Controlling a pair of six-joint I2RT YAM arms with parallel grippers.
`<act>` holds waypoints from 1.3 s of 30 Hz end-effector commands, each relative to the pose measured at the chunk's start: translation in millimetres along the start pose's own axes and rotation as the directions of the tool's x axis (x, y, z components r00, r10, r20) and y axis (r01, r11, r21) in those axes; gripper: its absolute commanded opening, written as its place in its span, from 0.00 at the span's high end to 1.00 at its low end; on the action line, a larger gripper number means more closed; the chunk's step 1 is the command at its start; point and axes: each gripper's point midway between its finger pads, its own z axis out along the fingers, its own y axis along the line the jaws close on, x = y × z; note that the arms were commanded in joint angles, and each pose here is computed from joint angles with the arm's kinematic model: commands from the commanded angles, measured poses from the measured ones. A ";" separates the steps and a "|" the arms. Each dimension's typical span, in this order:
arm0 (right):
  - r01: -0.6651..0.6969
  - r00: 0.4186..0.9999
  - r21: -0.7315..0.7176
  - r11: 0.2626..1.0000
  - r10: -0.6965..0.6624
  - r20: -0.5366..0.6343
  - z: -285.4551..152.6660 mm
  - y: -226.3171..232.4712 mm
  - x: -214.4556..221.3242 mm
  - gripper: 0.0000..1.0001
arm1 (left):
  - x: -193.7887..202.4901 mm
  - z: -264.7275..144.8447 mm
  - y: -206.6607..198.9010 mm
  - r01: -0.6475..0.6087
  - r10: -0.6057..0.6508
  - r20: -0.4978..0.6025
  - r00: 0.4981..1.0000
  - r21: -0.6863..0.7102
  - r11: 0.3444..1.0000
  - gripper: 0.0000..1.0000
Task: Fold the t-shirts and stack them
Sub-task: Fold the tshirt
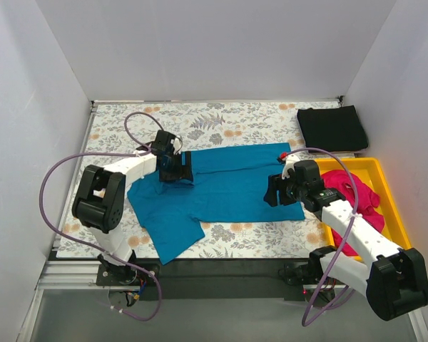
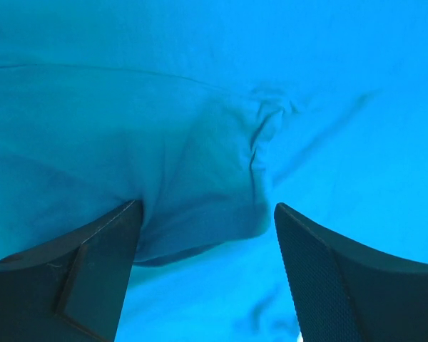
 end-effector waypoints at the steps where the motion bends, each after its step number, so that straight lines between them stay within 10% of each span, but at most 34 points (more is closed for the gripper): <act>1: 0.027 0.999 -0.025 0.999 -0.026 0.033 1.8 4.8 -10.7 0.30 | 40.6 -27.6 -21.7 0.087 -0.079 -0.096 0.992 0.084 0.993 0.28; 6: 0.021 0.999 -0.071 0.997 -0.019 0.031 5.0 13.2 -14.6 0.30 | 86.3 -41.1 -51.6 0.152 -0.116 -0.200 0.973 0.174 0.973 0.30; 12: -0.007 0.999 -0.179 0.984 0.014 0.039 14.9 35.6 -28.3 0.30 | 67.2 -70.1 -62.9 0.123 -0.119 -0.030 0.992 0.190 0.974 0.30; 20: -0.037 0.993 -0.063 0.997 0.044 0.106 40.9 16.5 -88.7 0.31 | 0.3 -72.8 16.9 0.278 -0.247 0.290 0.924 -0.070 0.958 0.28; 39: -0.347 0.937 0.097 0.933 0.341 0.075 164.4 -118.1 -123.5 0.38 | -32.7 -13.5 148.6 0.552 -0.467 0.331 0.820 -0.244 0.797 0.57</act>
